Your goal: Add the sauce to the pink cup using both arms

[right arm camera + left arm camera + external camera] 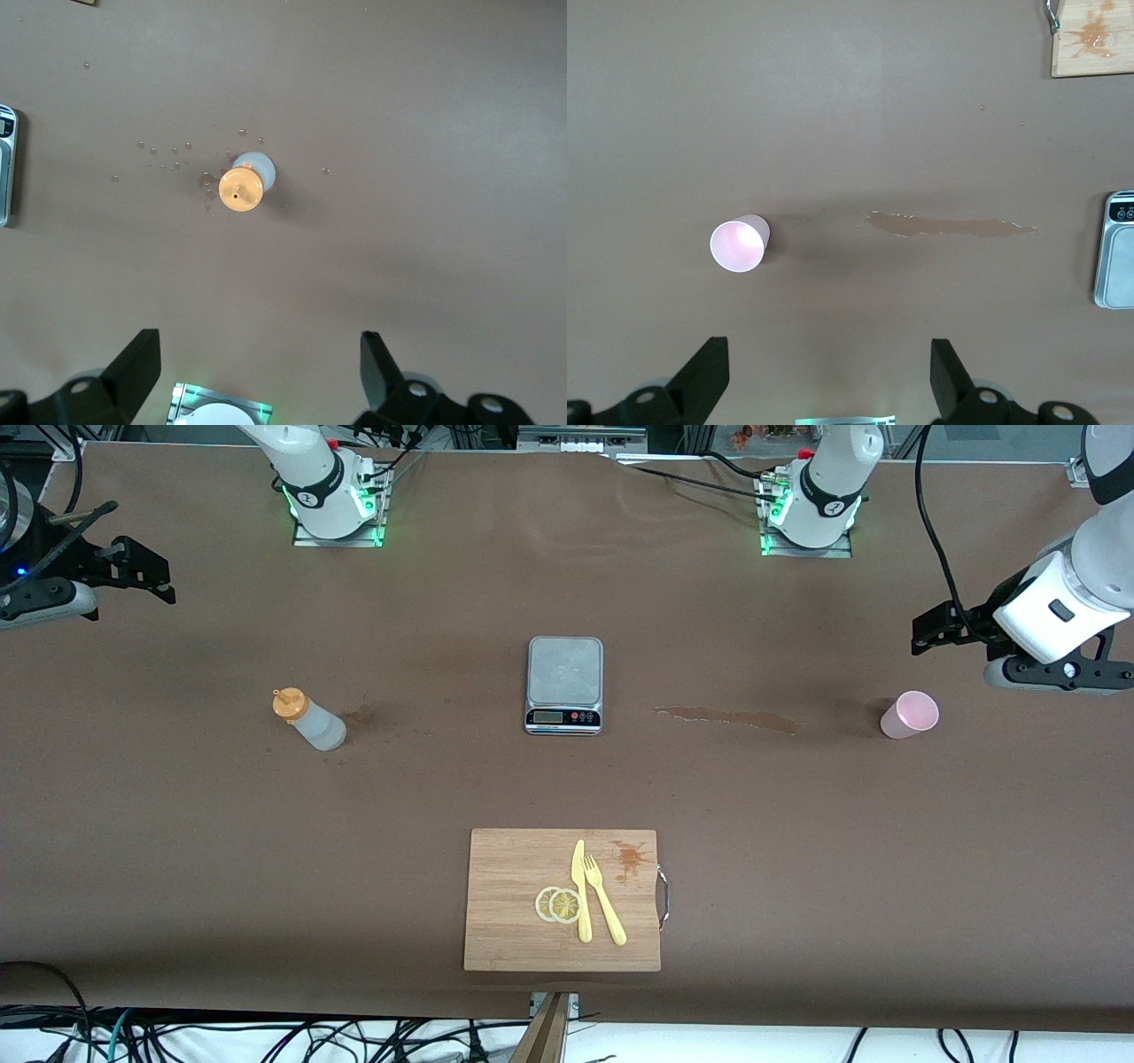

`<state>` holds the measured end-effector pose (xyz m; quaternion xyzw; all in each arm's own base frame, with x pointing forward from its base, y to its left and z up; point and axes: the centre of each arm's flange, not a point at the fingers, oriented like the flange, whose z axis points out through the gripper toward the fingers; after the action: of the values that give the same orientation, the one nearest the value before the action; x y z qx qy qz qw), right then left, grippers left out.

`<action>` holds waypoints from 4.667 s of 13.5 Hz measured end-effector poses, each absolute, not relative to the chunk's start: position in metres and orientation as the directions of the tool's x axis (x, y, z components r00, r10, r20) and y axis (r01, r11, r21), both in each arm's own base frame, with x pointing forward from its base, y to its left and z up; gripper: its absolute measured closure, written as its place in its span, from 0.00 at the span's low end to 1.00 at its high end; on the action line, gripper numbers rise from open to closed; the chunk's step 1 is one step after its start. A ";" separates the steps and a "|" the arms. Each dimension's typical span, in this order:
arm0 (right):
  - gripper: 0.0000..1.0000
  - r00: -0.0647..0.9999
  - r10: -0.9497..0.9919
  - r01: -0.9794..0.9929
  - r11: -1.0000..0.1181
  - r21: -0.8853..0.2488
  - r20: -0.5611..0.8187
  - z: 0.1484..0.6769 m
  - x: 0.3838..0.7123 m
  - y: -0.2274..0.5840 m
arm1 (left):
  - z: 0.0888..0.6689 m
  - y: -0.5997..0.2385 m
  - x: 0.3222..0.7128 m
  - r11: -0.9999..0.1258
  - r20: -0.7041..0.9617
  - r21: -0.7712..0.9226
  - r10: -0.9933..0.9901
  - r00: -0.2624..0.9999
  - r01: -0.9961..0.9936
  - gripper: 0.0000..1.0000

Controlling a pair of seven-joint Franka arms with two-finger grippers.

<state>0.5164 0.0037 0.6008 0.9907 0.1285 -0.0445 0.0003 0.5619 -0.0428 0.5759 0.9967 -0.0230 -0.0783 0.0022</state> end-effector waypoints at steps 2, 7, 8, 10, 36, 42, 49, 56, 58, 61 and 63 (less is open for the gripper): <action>0.00 0.963 0.255 0.255 -0.967 -0.011 -0.088 0.601 0.516 0.004 | 0.571 -0.043 0.564 -0.999 -0.165 0.008 -0.046 0.985 -0.045 0.00; 0.00 0.963 0.255 0.255 -0.967 -0.015 -0.085 0.601 0.517 0.004 | 0.563 -0.043 0.567 -0.999 -0.178 0.008 -0.046 0.983 -0.045 0.00; 0.00 0.963 0.255 0.255 -0.967 -0.020 -0.082 0.601 0.517 0.005 | 0.563 -0.043 0.567 -0.999 -0.178 0.008 -0.046 0.983 -0.045 0.00; 0.00 0.964 0.256 0.255 -0.966 -0.032 -0.074 0.599 0.519 0.007 | 0.563 -0.043 0.567 -0.999 -0.178 0.008 -0.046 0.983 -0.045 0.00; 0.00 0.960 0.269 0.265 -0.962 -0.059 -0.075 0.585 0.523 0.011 | 0.499 0.057 0.573 -0.996 -0.272 -0.021 0.087 0.958 0.085 0.00; 0.00 0.960 0.270 0.266 -0.962 -0.060 -0.077 0.582 0.523 0.011 | 0.374 0.069 0.554 -0.999 -0.301 -0.041 -0.019 0.953 -0.033 0.00; 0.00 0.960 0.270 0.266 -0.962 -0.060 -0.077 0.581 0.523 0.011 | 0.295 0.137 0.513 -0.994 -0.218 -0.050 -0.085 0.972 -0.098 0.00; 0.00 0.960 0.270 0.266 -0.962 -0.059 -0.076 0.578 0.523 0.011 | 0.249 0.156 0.502 -0.999 -0.197 -0.045 -0.022 0.980 -0.031 0.01; 0.00 0.959 0.273 0.268 -0.961 -0.060 -0.077 0.577 0.523 0.011 | 0.233 0.155 0.500 -0.999 -0.220 -0.042 0.009 0.975 0.000 0.06; 0.00 0.955 0.287 0.283 -0.957 -0.061 -0.076 0.577 0.523 0.011 | 0.216 0.151 0.498 -0.998 -0.241 -0.047 0.062 0.969 0.053 0.41; 0.00 0.955 0.288 0.284 -0.957 -0.061 -0.075 0.577 0.523 0.011 | 0.213 0.147 0.498 -0.997 -0.247 -0.049 0.076 0.966 0.065 0.62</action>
<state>0.5234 0.0108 0.5769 0.9883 0.1447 -0.0415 -0.0247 0.4983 0.1469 0.2126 0.9913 0.0356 -0.1251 -0.0201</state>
